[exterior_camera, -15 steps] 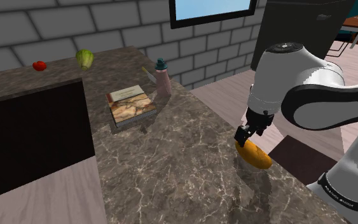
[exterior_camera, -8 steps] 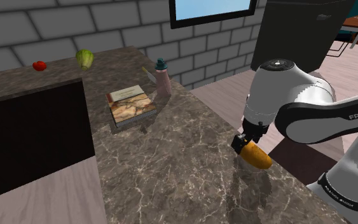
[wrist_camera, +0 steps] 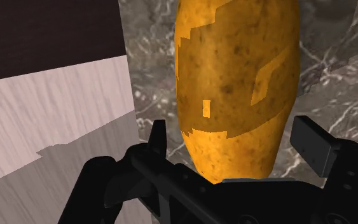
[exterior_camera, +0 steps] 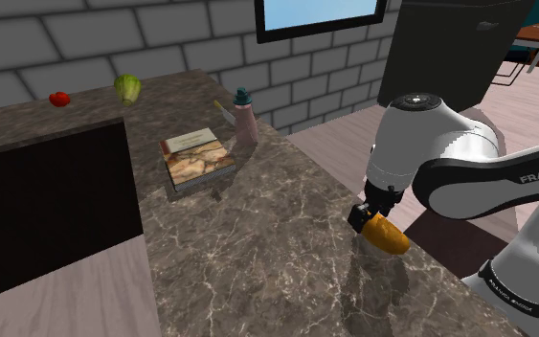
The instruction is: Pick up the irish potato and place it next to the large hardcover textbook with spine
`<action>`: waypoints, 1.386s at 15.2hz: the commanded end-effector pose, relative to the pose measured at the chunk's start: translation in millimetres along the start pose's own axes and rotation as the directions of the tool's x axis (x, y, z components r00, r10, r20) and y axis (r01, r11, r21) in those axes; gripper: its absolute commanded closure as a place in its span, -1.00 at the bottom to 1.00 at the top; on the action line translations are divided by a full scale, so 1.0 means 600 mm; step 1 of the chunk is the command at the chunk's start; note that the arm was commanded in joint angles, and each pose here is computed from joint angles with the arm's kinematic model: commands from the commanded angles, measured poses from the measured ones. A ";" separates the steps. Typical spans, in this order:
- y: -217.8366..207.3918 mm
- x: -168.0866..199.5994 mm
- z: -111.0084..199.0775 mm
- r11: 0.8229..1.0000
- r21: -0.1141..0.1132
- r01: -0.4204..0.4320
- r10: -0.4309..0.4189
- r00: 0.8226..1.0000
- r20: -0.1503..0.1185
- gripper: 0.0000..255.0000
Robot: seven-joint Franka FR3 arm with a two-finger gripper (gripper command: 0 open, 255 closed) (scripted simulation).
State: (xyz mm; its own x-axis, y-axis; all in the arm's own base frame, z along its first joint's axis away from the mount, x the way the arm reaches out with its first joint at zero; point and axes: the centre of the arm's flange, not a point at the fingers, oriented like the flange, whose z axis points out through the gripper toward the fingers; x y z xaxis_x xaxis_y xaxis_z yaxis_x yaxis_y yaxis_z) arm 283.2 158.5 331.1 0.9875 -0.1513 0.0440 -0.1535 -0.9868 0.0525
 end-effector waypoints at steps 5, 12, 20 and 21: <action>0.000 0.000 0.000 1.000 0.000 0.000 0.000 1.000 0.000 1.00; 0.001 0.001 -0.017 1.000 0.000 0.000 0.000 1.000 0.000 1.00; 0.005 0.004 -0.088 1.000 0.000 0.000 0.000 1.000 0.000 1.00; 0.005 0.004 -0.096 1.000 0.000 0.000 0.000 1.000 0.000 1.00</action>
State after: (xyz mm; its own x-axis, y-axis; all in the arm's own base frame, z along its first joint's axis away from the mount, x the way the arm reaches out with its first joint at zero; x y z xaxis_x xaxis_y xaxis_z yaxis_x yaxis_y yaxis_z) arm 283.7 158.5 384.2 0.9875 -0.1512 0.0445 -0.1534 -0.9868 0.0522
